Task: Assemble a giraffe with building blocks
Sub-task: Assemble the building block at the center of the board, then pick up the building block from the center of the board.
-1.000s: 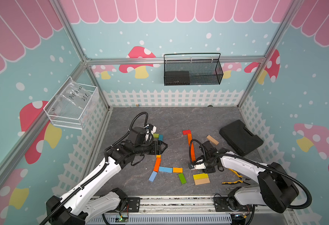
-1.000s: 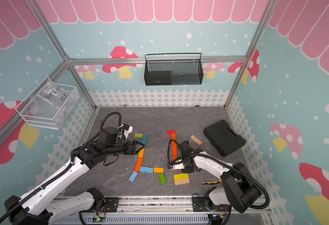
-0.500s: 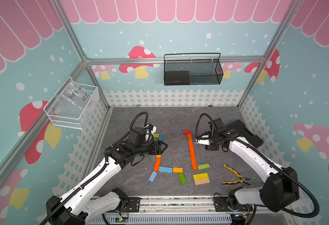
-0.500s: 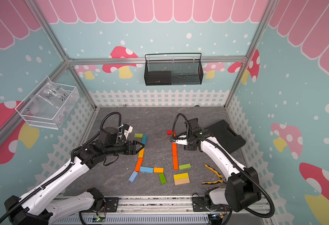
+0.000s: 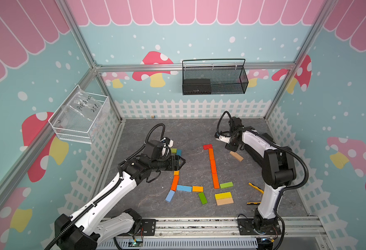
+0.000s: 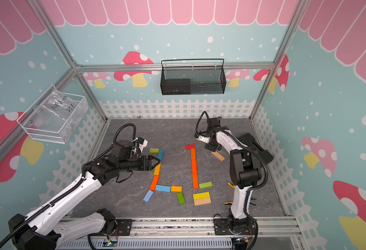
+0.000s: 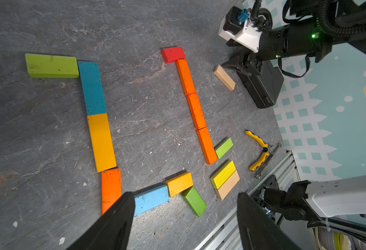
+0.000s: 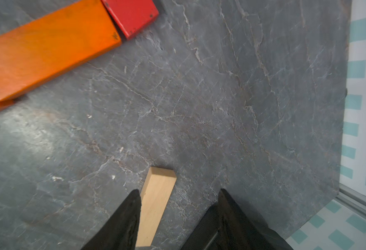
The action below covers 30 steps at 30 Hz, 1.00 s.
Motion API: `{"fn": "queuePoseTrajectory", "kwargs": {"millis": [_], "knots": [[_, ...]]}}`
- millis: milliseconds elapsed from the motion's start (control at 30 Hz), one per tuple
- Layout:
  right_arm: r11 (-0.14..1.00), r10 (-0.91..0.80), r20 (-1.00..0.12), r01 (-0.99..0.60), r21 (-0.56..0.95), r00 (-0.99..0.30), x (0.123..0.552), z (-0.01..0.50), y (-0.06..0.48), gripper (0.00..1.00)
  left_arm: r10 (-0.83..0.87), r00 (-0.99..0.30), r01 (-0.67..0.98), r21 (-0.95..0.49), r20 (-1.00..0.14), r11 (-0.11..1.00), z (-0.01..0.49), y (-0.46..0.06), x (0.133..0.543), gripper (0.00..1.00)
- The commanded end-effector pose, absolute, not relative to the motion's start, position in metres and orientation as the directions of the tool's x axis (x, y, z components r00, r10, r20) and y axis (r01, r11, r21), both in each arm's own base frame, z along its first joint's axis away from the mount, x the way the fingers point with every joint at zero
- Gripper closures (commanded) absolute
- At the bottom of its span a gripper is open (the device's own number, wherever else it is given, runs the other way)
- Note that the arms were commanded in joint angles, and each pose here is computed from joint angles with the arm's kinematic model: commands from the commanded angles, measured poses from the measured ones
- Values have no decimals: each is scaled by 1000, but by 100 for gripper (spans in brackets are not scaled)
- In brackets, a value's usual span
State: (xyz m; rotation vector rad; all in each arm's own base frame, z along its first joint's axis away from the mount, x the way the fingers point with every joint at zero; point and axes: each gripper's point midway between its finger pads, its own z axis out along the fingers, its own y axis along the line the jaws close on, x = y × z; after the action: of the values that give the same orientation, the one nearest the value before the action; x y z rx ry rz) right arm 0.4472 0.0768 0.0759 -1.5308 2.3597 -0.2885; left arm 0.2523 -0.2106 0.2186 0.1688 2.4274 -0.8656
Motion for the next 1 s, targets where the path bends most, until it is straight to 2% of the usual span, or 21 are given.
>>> {"fn": "queuePoseTrajectory", "kwargs": {"millis": [0,267,600,833,900,967], "knots": [[455,-890,-143,-842,-288,-432,449,66,67,41,-43,-842,288,-516,-538,807,212,-205,254,23],[452,-892,-128,-866,-214,-434,431,49,63,40,-34,-850,280,-505,-526,816,206,-204,256,23],[541,-841,-83,-825,-166,-535,414,29,49,44,-34,-851,279,-506,-525,816,206,-205,257,23],[589,-808,-54,-799,-119,-587,394,13,42,52,-35,-847,284,-508,-530,813,210,-205,257,23],[600,-799,-55,-791,-118,-598,395,13,42,57,-35,-845,286,-507,-533,813,211,-205,257,23],[616,-787,-61,-778,-125,-614,396,17,41,66,-36,-845,284,-506,-533,814,211,-205,257,23]]}}
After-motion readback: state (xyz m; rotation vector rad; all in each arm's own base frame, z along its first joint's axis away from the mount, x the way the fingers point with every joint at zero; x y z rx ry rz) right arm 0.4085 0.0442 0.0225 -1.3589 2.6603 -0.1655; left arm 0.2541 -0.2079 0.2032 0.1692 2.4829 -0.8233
